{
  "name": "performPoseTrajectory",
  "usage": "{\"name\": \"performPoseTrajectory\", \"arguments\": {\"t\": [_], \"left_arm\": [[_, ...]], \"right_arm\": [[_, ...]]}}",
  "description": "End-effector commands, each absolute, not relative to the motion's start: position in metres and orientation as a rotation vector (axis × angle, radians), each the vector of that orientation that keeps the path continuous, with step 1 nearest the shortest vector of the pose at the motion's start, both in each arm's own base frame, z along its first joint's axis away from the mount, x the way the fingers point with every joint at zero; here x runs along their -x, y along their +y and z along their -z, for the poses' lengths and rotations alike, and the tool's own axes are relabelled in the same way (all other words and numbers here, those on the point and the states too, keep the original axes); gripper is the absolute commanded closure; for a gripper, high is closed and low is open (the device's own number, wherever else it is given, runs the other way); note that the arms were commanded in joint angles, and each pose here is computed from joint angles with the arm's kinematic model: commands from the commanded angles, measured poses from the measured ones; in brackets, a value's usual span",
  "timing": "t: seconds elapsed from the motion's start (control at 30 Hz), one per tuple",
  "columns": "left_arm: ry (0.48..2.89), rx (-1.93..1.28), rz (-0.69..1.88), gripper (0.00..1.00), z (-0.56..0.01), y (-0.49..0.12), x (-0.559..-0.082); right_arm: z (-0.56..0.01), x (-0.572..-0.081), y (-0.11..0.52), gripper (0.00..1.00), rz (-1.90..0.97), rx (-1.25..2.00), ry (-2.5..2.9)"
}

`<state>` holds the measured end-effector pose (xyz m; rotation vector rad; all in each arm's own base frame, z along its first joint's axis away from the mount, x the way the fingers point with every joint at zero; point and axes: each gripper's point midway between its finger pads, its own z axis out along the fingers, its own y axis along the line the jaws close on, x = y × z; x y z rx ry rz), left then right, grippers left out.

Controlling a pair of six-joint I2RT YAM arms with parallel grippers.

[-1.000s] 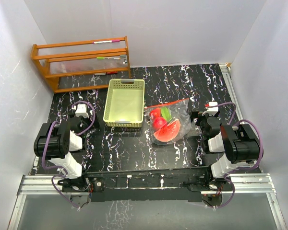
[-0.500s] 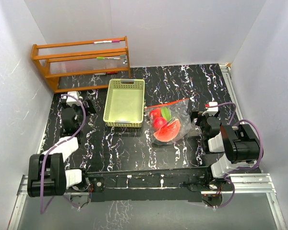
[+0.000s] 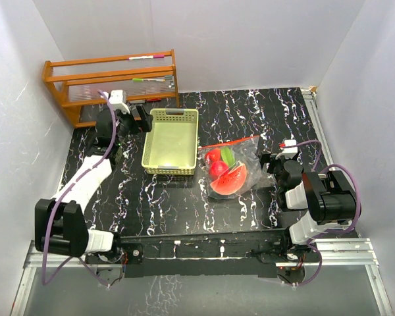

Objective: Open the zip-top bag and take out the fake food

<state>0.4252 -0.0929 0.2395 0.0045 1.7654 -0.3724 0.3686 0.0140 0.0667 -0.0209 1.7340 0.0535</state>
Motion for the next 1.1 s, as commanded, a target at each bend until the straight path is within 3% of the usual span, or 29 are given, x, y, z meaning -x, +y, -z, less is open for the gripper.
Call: {"name": "performPoseTrajectory", "arguments": {"t": [0.0, 0.27, 0.33, 0.47, 0.67, 1.07], "left_arm": [[2.015, 0.051, 0.337, 0.03, -0.18, -0.089, -0.415], [2.155, 0.027, 0.371, 0.06, -0.136, -0.098, -0.417], [2.19, 0.013, 0.367, 0.16, -0.127, -0.099, -0.418], [2.251, 0.004, 0.328, 0.28, -0.107, -0.098, -0.413], [2.255, 0.012, 0.261, 0.57, -0.101, -0.092, -0.411], [2.291, 0.022, 0.154, 0.91, -0.094, -0.079, -0.407]], "right_arm": [[-0.086, -0.377, 0.016, 0.02, -0.05, 0.056, 1.658], [-0.086, -0.377, 0.016, 0.02, -0.05, 0.056, 1.659], [-0.086, -0.378, 0.016, 0.02, -0.051, 0.057, 1.658], [-0.086, -0.378, 0.016, 0.02, -0.051, 0.057, 1.658], [-0.086, -0.378, 0.016, 0.02, -0.051, 0.057, 1.658], [-0.087, -0.378, 0.016, 0.01, -0.05, 0.057, 1.657]]}}
